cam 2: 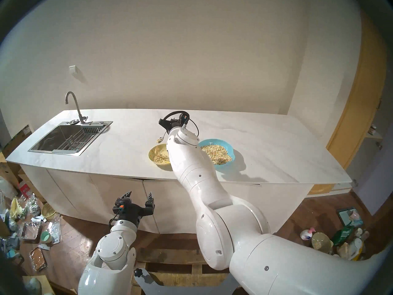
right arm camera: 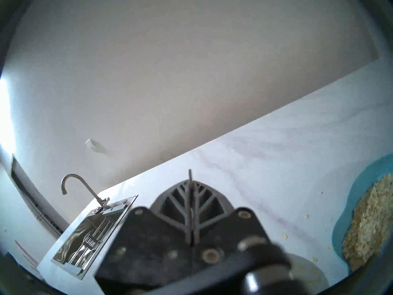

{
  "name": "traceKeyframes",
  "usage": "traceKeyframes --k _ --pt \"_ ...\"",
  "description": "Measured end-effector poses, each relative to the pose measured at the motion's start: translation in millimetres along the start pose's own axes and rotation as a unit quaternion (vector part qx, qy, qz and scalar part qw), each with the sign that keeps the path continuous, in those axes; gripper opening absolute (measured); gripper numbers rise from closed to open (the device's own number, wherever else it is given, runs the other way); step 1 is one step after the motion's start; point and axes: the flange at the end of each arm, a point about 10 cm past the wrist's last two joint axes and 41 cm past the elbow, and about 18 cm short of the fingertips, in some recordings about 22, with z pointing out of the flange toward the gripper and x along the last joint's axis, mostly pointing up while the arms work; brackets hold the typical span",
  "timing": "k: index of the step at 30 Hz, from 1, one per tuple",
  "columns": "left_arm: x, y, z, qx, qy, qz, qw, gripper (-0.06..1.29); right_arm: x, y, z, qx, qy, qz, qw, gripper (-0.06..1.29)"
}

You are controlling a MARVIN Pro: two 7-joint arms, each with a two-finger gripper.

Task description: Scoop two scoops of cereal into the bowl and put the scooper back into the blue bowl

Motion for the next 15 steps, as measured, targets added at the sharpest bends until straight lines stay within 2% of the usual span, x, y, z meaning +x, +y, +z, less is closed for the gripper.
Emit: traceKeyframes --k 3,7,8,10,13,15 --pt "0.0 0.1 0.0 0.0 0.0 0.0 1.0 1.26 0.5 -2.7 -2.5 0.003 0.012 -0.023 0.9997 -0.02" --pt "0.0 0.0 0.0 0.0 0.0 0.0 1.0 1.26 -1.9 -4.1 -5.4 0.007 0.034 -0.079 0.9963 -0.02" --pt "0.0 0.0 0.0 0.0 0.0 0.0 1.0 1.26 -2.1 -4.4 -5.7 0.008 0.036 -0.083 0.9959 -0.02" --pt "0.0 0.0 0.0 0.0 0.0 0.0 1.0 1.26 -5.4 -7.0 -8.1 0.014 0.058 -0.129 0.9898 -0.02" --pt "0.0 0.0 0.0 0.0 0.0 0.0 1.0 1.26 -10.3 -8.3 -10.1 0.017 0.07 -0.154 0.9855 -0.02" --pt "0.1 0.0 0.0 0.0 0.0 0.0 1.0 1.26 -16.6 -3.4 -12.4 0.013 0.086 -0.178 0.9802 -0.02"
